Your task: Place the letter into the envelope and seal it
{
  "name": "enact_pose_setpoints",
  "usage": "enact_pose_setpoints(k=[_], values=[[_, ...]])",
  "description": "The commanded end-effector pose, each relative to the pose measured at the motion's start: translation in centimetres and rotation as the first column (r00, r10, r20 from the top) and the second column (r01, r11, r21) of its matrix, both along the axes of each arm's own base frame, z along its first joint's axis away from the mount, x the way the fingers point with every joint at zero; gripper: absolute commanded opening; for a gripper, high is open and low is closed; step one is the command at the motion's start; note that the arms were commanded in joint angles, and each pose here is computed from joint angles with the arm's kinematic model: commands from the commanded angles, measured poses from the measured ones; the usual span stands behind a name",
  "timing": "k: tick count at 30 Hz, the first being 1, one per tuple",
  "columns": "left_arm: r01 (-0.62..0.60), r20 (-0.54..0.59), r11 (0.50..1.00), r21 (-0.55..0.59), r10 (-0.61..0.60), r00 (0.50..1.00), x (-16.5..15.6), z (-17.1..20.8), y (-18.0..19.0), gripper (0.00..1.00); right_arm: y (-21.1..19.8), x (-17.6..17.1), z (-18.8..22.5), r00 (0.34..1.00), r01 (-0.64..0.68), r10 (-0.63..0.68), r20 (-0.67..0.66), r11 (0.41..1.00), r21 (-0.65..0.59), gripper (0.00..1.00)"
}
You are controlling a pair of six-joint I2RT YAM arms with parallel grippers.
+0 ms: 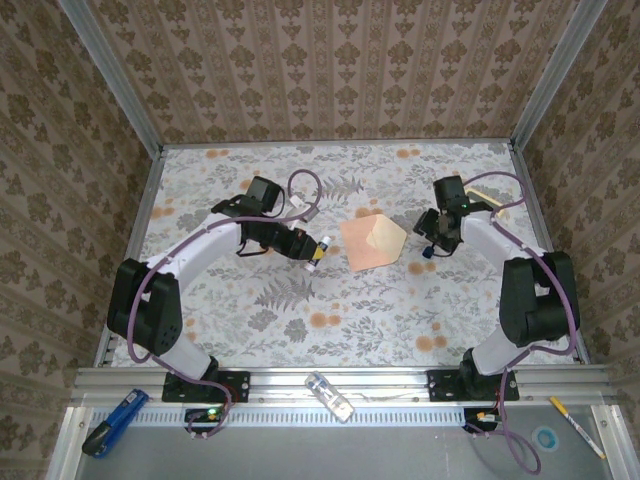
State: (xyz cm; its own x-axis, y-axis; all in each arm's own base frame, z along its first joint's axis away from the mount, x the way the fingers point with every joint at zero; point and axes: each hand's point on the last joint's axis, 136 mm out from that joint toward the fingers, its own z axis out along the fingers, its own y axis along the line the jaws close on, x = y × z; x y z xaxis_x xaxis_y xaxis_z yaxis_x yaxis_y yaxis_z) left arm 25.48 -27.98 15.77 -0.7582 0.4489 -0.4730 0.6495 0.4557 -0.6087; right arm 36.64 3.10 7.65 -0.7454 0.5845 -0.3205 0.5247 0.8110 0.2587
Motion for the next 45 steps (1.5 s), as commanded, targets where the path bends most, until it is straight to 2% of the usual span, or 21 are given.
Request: enact_pose_setpoints(k=[1,5,10,34,45], values=[[0.01,-0.027,1.0,-0.014,-0.011,1.0,-0.2,-0.3,0.0,0.1,-0.2,-2.7,-1.2,0.989,0.001,0.003,-0.146,1.0,0.025,0.55],[0.012,-0.029,1.0,-0.017,-0.012,0.999,-0.1,-0.3,-0.1,0.1,-0.2,-3.3,-2.5,0.98,0.004,0.002,-0.2,0.999,0.032,0.5],[0.012,-0.033,1.0,-0.016,-0.012,0.999,-0.1,-0.4,-0.1,0.1,-0.3,-3.0,-3.6,0.98,0.016,-0.009,-0.196,0.999,0.033,0.47],[0.01,-0.046,1.0,-0.005,-0.011,0.999,0.2,-0.8,-0.2,0.1,-2.8,-0.7,-4.5,0.983,0.021,-0.023,-0.183,1.0,-0.013,0.43],[0.012,-0.054,1.0,0.0,-0.012,0.998,0.5,-1.0,-0.3,0.1,-2.5,0.2,-5.1,0.984,0.017,-0.014,-0.179,1.0,0.015,0.41]])
